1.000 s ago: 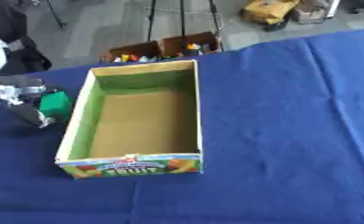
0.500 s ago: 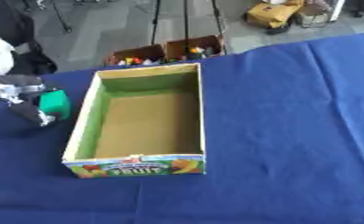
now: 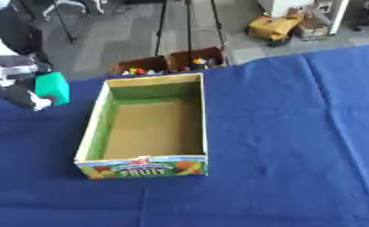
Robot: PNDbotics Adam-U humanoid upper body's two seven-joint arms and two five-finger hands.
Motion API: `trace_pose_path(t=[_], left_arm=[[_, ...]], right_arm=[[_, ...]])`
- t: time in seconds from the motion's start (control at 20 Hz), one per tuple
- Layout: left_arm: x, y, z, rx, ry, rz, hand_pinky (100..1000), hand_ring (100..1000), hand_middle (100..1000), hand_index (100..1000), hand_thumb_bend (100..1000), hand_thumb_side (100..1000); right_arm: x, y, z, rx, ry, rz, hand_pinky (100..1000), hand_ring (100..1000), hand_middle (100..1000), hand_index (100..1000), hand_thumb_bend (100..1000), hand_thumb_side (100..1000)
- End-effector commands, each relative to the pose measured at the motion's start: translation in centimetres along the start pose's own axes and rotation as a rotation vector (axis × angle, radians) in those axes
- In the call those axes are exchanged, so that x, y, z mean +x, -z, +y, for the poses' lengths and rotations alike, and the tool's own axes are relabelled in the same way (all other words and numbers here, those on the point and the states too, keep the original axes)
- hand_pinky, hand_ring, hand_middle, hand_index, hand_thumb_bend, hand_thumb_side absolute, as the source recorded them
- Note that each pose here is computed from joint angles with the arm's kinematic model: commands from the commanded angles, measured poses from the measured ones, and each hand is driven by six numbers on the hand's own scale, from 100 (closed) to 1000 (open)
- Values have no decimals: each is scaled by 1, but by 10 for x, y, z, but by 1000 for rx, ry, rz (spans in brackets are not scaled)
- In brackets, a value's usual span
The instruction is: Pick up objects on the table and place them in the box.
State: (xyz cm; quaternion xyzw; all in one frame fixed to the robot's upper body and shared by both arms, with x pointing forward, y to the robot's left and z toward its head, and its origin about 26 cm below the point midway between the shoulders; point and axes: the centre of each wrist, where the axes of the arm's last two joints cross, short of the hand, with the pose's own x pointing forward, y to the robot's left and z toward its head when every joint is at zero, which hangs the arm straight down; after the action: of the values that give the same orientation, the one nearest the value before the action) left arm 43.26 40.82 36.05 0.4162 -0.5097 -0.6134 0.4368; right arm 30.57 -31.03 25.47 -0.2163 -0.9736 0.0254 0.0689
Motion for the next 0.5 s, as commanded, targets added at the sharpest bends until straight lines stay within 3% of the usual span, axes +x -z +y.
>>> trace_pose_path(t=[0.05,0.5], left_arm=[[4,-20,26,56,50,-32,351,483,518,667,100,361],[59,-18,41,123,140,-224,328,479,513,662,100,330]], right_arm=[[5,4,0,-4,-1,-19,719,716,496,733,100,761],[5,-1,6,-19,19,-4,715,714,503,732,100,752]])
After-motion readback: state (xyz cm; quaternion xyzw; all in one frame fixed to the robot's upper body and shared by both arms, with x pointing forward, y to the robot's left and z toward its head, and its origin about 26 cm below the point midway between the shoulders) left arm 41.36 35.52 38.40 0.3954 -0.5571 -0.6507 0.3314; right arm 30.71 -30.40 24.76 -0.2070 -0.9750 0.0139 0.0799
